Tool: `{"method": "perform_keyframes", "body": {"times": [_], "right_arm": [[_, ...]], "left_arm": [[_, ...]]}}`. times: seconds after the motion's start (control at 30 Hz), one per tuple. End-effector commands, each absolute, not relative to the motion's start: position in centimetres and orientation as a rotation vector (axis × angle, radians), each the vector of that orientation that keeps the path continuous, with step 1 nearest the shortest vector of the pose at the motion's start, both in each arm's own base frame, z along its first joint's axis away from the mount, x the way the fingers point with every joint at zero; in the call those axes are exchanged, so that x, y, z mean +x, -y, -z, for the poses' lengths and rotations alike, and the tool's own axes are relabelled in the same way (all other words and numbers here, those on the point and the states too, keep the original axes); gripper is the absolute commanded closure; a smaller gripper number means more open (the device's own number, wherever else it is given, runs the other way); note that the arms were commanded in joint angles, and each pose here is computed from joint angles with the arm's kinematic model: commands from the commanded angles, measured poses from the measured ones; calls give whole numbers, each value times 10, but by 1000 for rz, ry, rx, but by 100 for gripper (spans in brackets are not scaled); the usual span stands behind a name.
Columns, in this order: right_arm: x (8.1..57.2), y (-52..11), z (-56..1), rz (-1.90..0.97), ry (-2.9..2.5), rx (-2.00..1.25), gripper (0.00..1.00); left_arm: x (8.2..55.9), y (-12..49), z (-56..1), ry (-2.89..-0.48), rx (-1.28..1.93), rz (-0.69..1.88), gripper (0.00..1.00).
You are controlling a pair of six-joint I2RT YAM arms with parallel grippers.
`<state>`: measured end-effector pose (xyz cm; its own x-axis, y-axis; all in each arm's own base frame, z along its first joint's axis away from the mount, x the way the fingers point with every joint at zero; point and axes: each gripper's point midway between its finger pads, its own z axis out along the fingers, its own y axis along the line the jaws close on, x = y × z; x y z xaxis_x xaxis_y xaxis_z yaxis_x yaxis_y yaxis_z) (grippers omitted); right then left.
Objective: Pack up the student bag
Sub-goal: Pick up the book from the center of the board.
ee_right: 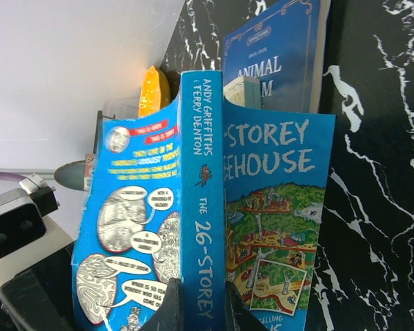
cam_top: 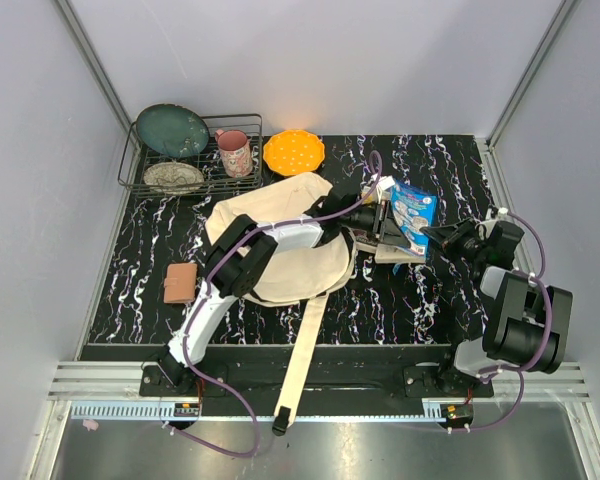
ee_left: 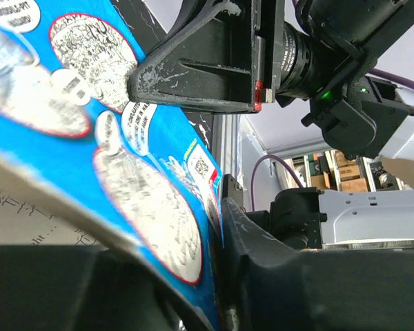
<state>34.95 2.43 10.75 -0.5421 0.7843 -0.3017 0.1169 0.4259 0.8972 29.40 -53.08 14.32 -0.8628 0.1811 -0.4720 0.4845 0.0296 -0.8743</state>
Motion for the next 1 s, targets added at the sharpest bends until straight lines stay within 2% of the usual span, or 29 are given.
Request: {"method": "perform_keyframes", "body": {"times": [0.0,0.03,0.07,0.1,0.33,0.43,0.57,0.73,0.97], "right_arm": [[356,-21,-130,-1082,-1917,716,100],[353,-21,-139,-1062,-1908,717,100],[352,-19,-144,-1037,-1906,707,100],[354,-14,-152,-994,-1895,710,100],[341,-16,-207,-940,-1859,631,100],[335,-25,-224,-995,-1845,582,100],[325,-44,-249,-1117,-1827,465,100],[308,-66,-283,-1252,-1794,315,100],[285,-95,-316,-1435,-1707,176,100]], "left_arm": [[285,541,-159,-1958,798,1919,53],[286,539,-161,-1954,800,1912,33],[286,536,-163,-1965,784,1891,27],[288,533,-164,-1954,794,1862,1],[308,489,-201,-1942,698,1537,1],[317,457,-230,-1908,613,1408,1],[329,429,-228,-1926,538,1258,1],[321,424,-263,-1760,474,1394,1],[319,436,-259,-1746,467,1505,1]]}}
